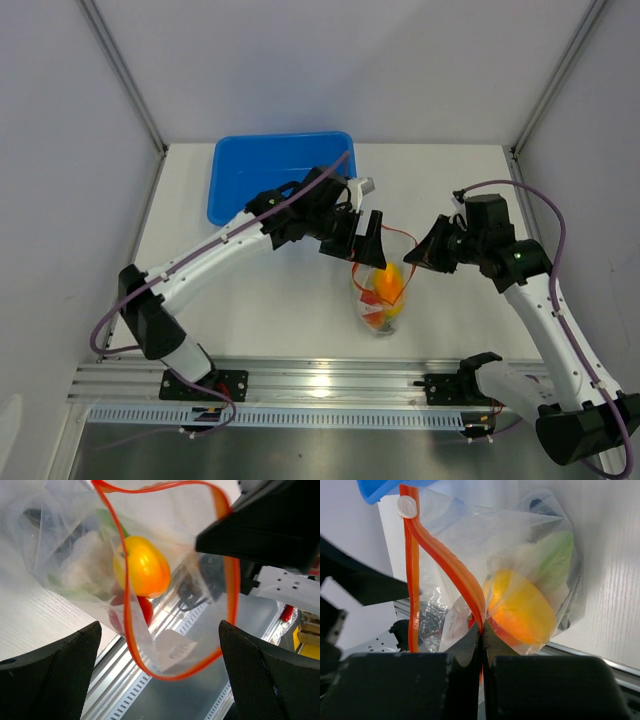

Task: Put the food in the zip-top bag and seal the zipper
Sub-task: Adjust the zipper food storage bag at the center of the board.

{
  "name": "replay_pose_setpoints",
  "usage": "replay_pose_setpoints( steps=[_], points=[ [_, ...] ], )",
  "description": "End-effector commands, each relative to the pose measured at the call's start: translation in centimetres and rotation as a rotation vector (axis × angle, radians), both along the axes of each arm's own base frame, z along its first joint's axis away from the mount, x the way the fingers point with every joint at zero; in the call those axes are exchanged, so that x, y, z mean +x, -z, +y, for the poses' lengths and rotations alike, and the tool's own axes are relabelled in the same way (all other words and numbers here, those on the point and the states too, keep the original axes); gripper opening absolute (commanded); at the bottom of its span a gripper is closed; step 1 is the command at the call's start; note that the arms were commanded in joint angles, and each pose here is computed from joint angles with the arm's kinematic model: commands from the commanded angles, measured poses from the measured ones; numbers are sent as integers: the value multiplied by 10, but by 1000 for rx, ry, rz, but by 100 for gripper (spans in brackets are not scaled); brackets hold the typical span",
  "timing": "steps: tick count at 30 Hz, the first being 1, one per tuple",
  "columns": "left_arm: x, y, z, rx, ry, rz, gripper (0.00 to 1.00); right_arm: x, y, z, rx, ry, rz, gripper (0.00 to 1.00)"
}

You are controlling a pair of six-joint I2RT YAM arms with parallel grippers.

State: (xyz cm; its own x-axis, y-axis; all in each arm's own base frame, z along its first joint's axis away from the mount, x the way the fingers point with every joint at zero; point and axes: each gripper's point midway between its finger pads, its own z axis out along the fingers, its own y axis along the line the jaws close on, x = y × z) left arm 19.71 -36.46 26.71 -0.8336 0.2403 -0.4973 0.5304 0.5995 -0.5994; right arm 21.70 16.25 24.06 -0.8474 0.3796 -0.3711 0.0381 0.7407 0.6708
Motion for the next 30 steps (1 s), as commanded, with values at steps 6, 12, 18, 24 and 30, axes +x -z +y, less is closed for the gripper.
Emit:
replay_pose_setpoints(
  steps=[6,12,18,24,30],
  points=[
    [4,16,-8,29,7,18,99,13,-30,13,84,7,-60,0],
    [-7,0,-24,-52,72,33,100,15,-17,7,52,77,3,0],
    [-17,-6,-38,-69,116,46,99,23,-19,10,56,153,30,0],
    [-15,-10,-46,-41,101,26,99,24,-22,19,49,193,54,0],
    [-12,1,-45,45,63,10,100,20,-26,26,107,242,108,0]
  ],
)
